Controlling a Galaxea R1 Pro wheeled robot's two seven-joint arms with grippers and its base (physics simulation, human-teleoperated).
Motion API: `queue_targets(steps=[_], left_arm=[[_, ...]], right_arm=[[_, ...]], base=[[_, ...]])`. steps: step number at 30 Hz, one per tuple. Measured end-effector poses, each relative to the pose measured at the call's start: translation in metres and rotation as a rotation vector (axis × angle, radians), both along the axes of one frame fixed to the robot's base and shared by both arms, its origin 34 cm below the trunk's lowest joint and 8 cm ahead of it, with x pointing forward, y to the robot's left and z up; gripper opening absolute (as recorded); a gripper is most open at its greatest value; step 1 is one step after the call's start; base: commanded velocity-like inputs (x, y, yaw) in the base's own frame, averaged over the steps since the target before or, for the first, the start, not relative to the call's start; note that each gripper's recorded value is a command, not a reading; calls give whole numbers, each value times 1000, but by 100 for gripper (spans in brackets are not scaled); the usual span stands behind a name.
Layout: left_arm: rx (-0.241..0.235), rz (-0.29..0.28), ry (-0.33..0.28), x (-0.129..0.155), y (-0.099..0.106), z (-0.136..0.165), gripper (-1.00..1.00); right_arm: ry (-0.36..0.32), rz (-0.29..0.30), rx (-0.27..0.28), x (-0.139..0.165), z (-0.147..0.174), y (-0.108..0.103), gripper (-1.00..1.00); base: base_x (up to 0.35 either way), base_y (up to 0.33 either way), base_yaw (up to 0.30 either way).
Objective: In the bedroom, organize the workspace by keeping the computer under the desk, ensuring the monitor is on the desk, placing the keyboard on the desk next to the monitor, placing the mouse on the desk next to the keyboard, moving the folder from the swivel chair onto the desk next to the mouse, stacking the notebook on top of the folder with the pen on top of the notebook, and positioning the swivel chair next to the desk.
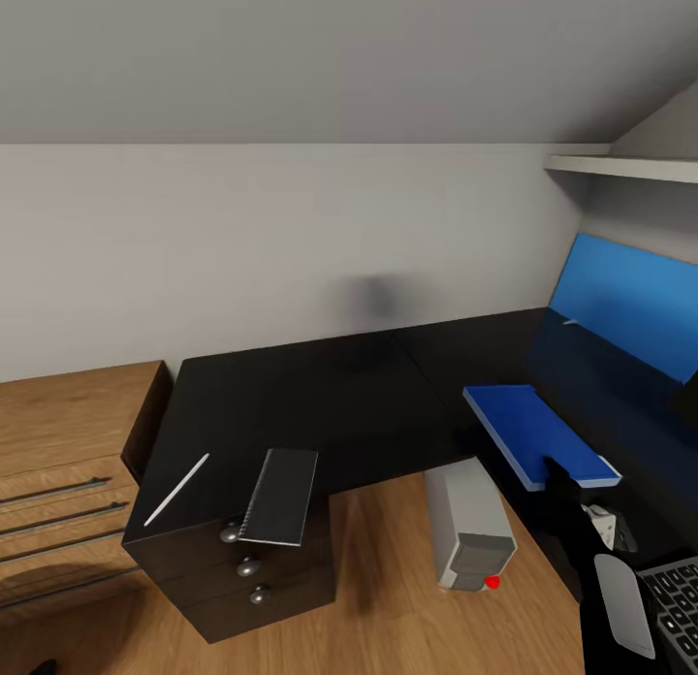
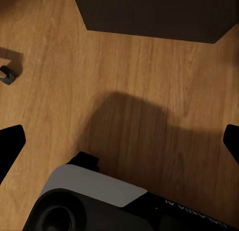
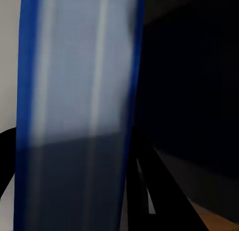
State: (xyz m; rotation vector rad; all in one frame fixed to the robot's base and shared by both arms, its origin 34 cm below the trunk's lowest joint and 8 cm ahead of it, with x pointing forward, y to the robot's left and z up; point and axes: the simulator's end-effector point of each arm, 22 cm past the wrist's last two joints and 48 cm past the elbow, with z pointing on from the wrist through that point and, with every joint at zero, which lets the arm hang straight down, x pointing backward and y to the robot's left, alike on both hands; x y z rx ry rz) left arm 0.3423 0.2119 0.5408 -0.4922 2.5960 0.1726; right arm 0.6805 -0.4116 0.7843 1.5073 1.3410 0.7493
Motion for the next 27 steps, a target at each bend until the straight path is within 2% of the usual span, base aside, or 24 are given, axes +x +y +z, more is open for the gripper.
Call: queue_targets(steps=[27], left_arm=[[0, 0, 0, 0, 0, 0, 100]], right_arm=[[9, 2, 5, -1, -5, 2, -100]], base=[[61, -5, 0]])
